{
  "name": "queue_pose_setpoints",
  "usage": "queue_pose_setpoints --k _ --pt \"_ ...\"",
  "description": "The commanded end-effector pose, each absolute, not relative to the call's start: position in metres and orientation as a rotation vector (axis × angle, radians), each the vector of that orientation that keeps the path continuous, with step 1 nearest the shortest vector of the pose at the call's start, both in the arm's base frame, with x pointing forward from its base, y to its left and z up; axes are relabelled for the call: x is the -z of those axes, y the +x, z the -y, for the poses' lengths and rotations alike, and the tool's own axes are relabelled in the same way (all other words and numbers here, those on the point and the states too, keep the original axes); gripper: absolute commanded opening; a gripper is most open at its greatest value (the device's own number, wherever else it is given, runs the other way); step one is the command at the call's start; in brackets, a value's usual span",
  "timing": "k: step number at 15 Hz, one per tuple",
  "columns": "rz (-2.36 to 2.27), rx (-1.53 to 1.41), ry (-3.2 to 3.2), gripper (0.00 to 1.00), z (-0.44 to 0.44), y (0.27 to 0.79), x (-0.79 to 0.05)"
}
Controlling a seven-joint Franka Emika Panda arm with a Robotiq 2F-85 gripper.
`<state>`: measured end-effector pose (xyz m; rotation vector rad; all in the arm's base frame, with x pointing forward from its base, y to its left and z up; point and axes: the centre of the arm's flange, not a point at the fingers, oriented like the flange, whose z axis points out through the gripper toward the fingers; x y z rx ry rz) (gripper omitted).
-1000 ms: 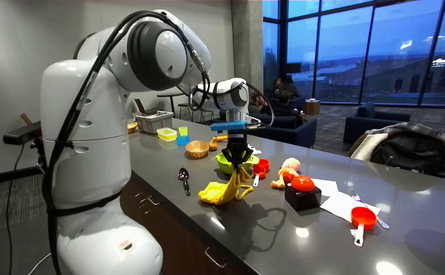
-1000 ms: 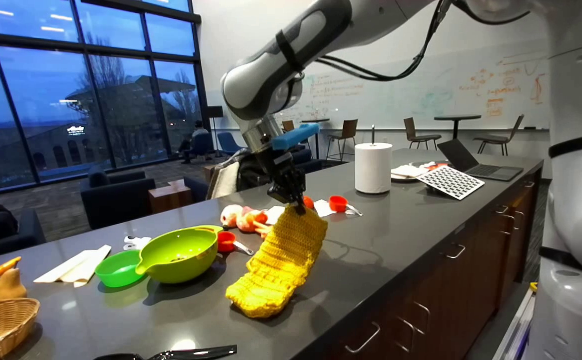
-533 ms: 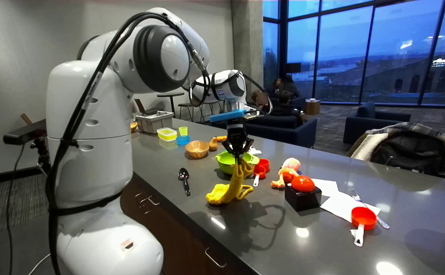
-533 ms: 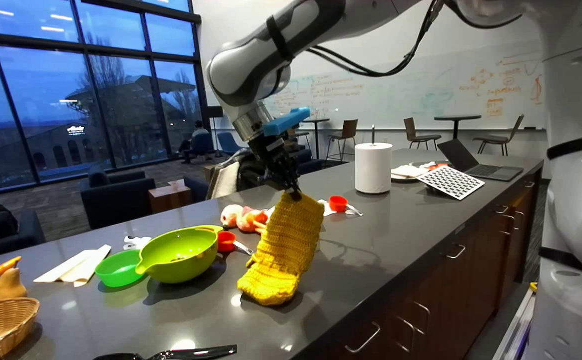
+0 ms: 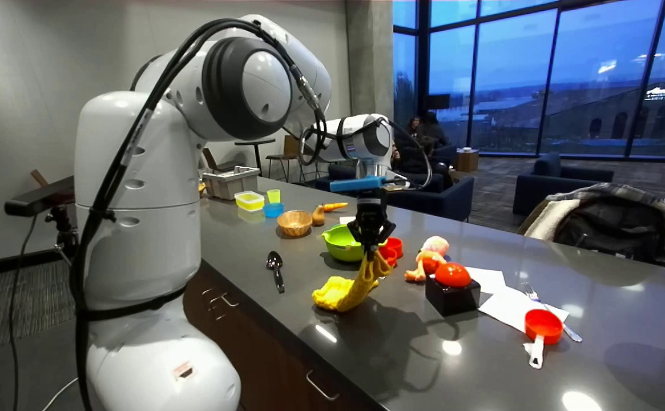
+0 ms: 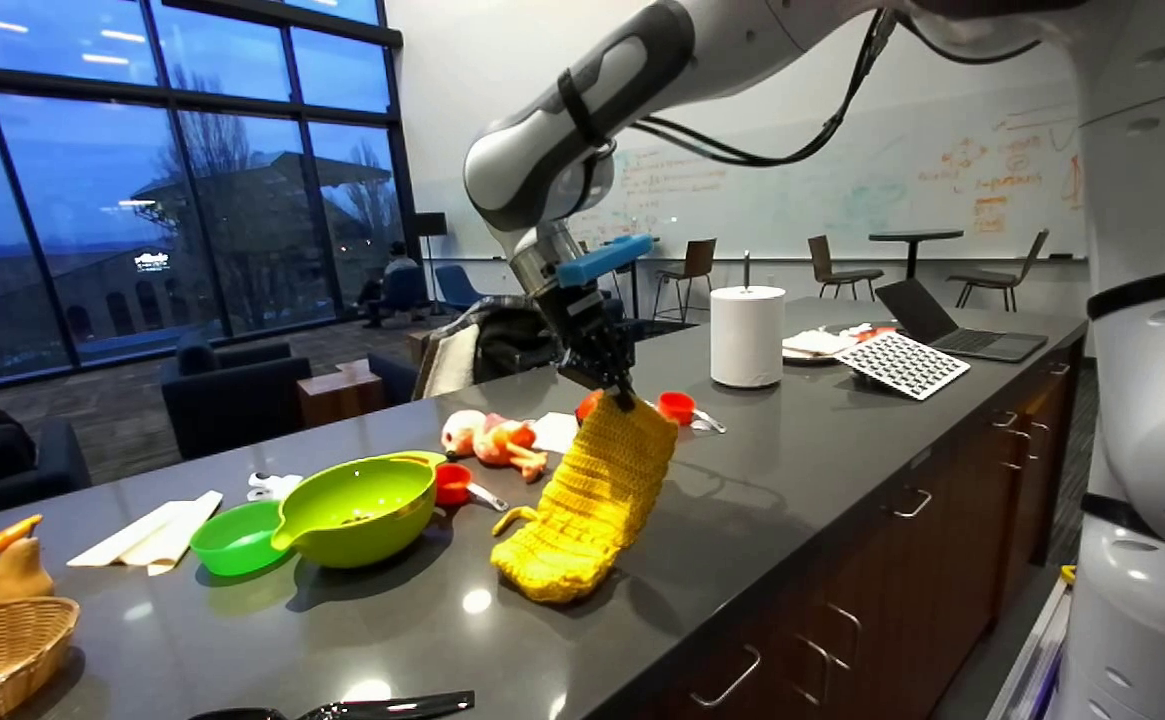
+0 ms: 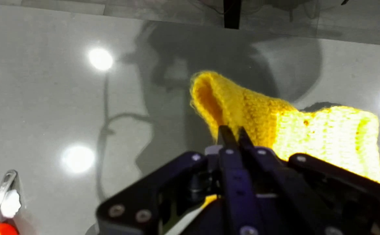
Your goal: Unfold the yellow cloth and then fold it again
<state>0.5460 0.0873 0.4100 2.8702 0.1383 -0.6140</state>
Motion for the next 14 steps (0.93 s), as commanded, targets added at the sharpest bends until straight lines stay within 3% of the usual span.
queue_pose_setpoints --k 1,14 --pt "-0.006 0.647 2.930 0.01 -0.060 0.534 -0.393" --pt "0.122 0.663 3.028 0.01 0.004 0.521 -0.325"
